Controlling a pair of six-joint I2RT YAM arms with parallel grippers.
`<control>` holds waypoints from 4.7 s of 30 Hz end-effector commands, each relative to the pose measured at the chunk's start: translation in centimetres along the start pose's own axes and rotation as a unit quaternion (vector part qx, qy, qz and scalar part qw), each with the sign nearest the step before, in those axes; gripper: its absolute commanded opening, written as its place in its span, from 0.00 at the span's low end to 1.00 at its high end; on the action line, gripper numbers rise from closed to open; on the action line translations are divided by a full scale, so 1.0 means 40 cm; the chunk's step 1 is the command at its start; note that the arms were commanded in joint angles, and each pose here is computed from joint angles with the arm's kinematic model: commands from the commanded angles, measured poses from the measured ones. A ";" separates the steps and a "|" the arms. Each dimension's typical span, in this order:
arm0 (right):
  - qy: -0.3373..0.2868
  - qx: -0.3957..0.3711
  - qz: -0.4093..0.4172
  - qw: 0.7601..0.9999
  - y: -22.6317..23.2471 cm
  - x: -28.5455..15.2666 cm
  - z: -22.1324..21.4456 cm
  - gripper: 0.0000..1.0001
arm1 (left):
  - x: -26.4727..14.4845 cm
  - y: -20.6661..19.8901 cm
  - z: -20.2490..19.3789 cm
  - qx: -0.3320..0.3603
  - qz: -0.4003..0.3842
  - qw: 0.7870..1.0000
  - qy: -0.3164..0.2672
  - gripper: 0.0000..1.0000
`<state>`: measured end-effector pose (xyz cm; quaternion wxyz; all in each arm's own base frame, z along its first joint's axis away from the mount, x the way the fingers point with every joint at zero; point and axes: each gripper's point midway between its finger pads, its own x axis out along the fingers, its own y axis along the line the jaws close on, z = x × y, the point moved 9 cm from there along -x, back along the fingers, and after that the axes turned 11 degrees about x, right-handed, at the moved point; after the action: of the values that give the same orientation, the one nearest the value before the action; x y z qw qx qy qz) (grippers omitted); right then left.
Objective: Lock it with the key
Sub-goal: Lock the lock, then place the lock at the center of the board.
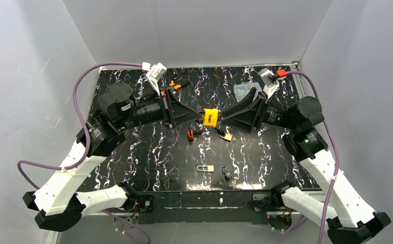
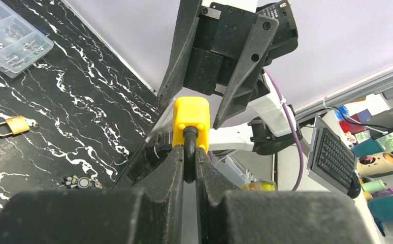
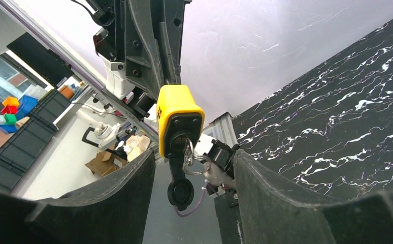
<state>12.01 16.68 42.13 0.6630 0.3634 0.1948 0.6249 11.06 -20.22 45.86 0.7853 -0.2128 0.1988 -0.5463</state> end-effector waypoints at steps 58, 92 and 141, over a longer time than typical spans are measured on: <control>0.044 0.084 -0.227 0.969 -0.239 0.110 -0.078 0.01 | -0.171 0.223 -0.090 -0.003 0.434 0.898 0.070 0.00; 0.199 0.203 -0.384 0.878 -0.679 0.478 -0.295 0.01 | -0.184 0.744 -0.447 -0.374 0.428 0.811 0.139 0.00; 0.208 0.173 -0.374 0.887 -0.606 0.525 -0.279 0.66 | -0.262 0.524 -0.286 -0.210 0.472 0.852 0.090 0.98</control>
<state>23.64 40.79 14.13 0.6941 0.2125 0.6201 0.2974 18.39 -3.91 22.89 0.8516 -0.2154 0.4773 -0.0252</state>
